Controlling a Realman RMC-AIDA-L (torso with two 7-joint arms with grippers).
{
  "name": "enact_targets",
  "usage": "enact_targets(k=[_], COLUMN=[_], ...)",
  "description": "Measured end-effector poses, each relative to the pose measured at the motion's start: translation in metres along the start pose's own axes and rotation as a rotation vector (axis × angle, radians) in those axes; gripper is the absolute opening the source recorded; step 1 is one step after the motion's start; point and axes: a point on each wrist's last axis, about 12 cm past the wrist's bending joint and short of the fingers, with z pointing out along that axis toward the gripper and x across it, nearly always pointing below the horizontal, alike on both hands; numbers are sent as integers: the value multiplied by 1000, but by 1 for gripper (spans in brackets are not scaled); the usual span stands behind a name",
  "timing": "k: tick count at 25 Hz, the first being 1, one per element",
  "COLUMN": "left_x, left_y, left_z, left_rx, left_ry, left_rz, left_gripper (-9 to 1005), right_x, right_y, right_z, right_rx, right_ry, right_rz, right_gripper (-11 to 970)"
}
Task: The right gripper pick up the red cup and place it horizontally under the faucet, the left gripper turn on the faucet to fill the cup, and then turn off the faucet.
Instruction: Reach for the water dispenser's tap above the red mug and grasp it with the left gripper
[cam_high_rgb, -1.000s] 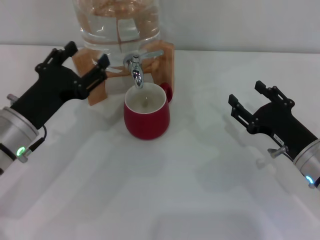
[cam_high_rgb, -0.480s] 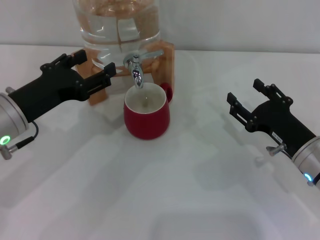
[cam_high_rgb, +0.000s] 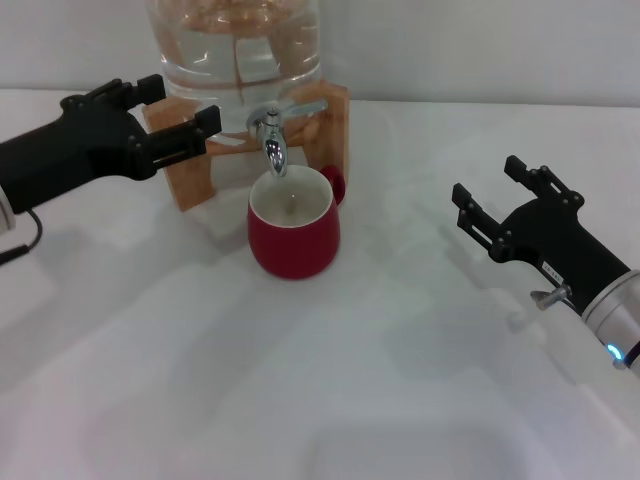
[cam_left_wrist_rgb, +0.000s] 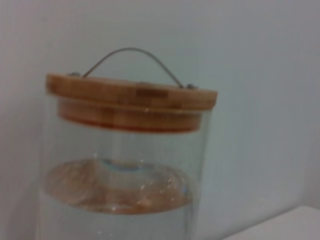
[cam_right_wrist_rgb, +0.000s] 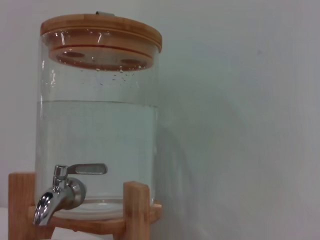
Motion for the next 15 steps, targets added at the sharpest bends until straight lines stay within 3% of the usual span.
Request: enact_targets(k=[15], left_x=[-32], left_y=[6], left_z=[23], left_rx=[130], left_ry=[155], left_rz=[85], left_gripper=[859], right_x=[-1], right_y=[4], right_z=[1], right_rx=[-15], right_ry=[-5], right_rz=[5], right_gripper=[728])
